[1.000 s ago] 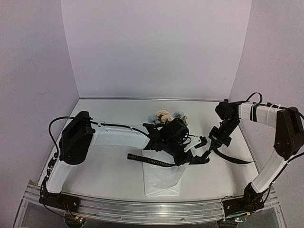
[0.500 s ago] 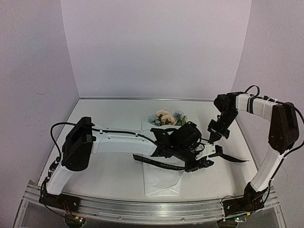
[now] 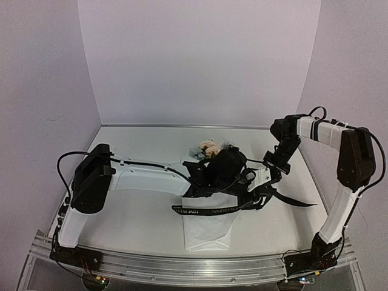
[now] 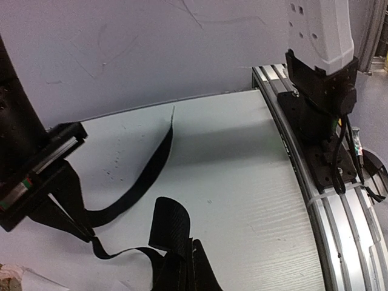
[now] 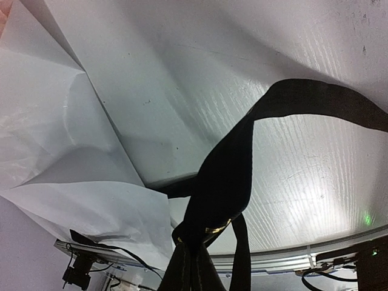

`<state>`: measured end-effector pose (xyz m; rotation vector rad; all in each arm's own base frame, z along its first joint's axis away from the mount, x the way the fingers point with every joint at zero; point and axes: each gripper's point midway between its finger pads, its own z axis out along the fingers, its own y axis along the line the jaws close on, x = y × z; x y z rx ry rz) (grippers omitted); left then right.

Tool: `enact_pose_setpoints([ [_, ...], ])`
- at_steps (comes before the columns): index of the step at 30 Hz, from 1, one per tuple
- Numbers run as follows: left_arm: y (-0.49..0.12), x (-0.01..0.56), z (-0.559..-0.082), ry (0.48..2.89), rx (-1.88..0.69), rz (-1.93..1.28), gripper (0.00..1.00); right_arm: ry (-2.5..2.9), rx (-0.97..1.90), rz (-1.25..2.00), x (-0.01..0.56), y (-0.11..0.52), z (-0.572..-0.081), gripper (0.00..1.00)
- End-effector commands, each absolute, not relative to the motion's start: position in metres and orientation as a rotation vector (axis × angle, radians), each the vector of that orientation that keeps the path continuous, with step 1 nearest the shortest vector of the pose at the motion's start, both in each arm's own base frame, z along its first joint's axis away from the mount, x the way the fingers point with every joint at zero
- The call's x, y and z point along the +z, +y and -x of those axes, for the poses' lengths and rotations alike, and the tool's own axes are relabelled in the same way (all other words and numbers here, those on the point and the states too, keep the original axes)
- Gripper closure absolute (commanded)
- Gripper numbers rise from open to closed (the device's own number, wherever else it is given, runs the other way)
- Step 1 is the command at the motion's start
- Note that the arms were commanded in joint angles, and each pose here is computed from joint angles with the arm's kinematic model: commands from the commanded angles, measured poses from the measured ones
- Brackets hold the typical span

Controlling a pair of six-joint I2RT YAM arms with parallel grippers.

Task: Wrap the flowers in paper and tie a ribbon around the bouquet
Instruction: Cross the ribbon over the folded bouquet.

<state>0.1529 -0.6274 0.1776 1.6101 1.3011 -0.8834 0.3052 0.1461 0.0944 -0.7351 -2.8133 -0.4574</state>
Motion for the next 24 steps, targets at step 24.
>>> enact_pose_setpoints([
  [24, -0.651, 0.192, -0.152, 1.247, -1.171, -1.647, 1.00, -2.829, -0.628, 0.563, 0.128, 0.164, -0.316, 1.00],
])
